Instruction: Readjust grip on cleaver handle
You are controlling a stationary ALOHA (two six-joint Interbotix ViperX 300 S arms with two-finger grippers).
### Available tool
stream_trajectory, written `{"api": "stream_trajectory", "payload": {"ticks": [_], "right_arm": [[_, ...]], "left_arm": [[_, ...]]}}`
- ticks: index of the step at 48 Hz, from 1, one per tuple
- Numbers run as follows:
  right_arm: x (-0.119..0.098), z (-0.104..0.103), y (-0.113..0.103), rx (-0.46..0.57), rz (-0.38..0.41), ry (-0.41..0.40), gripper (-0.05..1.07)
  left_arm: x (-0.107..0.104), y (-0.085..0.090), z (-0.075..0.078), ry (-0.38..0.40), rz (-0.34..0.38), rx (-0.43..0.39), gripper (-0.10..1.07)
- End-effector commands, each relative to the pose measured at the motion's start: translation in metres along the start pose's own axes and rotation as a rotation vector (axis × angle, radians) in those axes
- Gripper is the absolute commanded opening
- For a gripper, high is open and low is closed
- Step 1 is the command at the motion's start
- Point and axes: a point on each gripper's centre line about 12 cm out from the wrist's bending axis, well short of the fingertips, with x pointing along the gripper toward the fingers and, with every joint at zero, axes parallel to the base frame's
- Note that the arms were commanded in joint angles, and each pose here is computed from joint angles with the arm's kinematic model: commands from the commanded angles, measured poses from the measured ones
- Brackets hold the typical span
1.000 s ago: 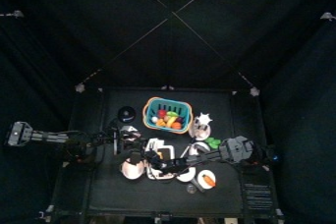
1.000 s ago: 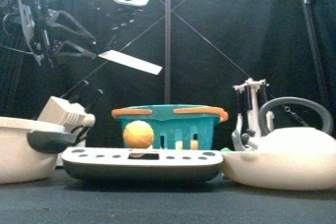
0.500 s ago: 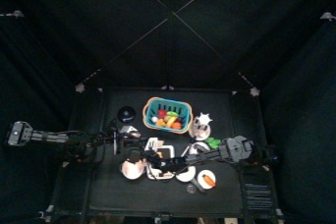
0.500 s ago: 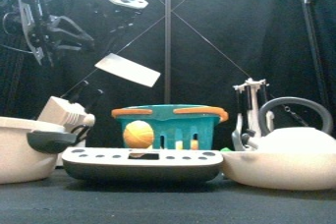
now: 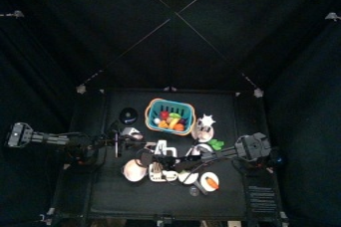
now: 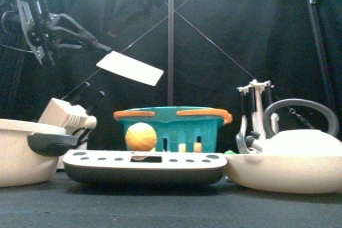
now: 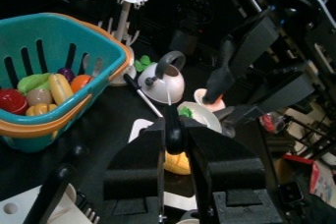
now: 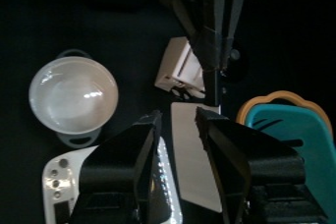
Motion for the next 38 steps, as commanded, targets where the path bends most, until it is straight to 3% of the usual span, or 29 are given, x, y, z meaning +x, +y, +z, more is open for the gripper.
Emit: {"api": "stream_trajectory", "payload": {"ticks": [1, 6, 11, 20, 23, 27, 31, 34, 38], "right_arm": [[-0.026, 0.000, -0.015, 0.090, 0.101, -0.127, 0.74], [-0.034, -0.030, -0.022, 0.180, 0.246, -0.183, 0.74], [-0.038, -0.044, -0.025, 0.177, 0.302, -0.199, 0.73], [-0.073, -0.057, -0.056, 0.178, 0.272, -0.250, 0.72], [-0.090, -0.056, -0.068, 0.164, 0.281, -0.311, 0.72], [-0.114, -0.067, -0.100, 0.169, 0.238, -0.383, 0.72], [-0.133, -0.077, -0.131, 0.199, 0.194, -0.459, 0.72], [-0.137, -0.093, -0.155, 0.275, 0.125, -0.458, 0.72], [-0.138, -0.116, -0.155, 0.361, 0.119, -0.443, 0.72]], "left_arm": [[0.001, -0.003, 0.007, -0.020, -0.013, 0.029, 0.44], [0.000, -0.004, 0.008, -0.029, -0.024, 0.064, 0.44], [0.000, -0.005, 0.008, -0.033, -0.035, 0.103, 0.44], [-0.002, -0.004, 0.004, -0.027, -0.042, 0.151, 0.44], [-0.002, -0.004, 0.009, -0.048, -0.039, 0.152, 0.44], [-0.004, -0.004, 0.011, -0.065, -0.042, 0.179, 0.44], [-0.004, -0.005, 0.016, -0.085, -0.054, 0.258, 0.44], [-0.004, -0.003, 0.021, -0.119, -0.047, 0.289, 0.44], [-0.005, -0.003, 0.024, -0.144, -0.047, 0.282, 0.44]]}}
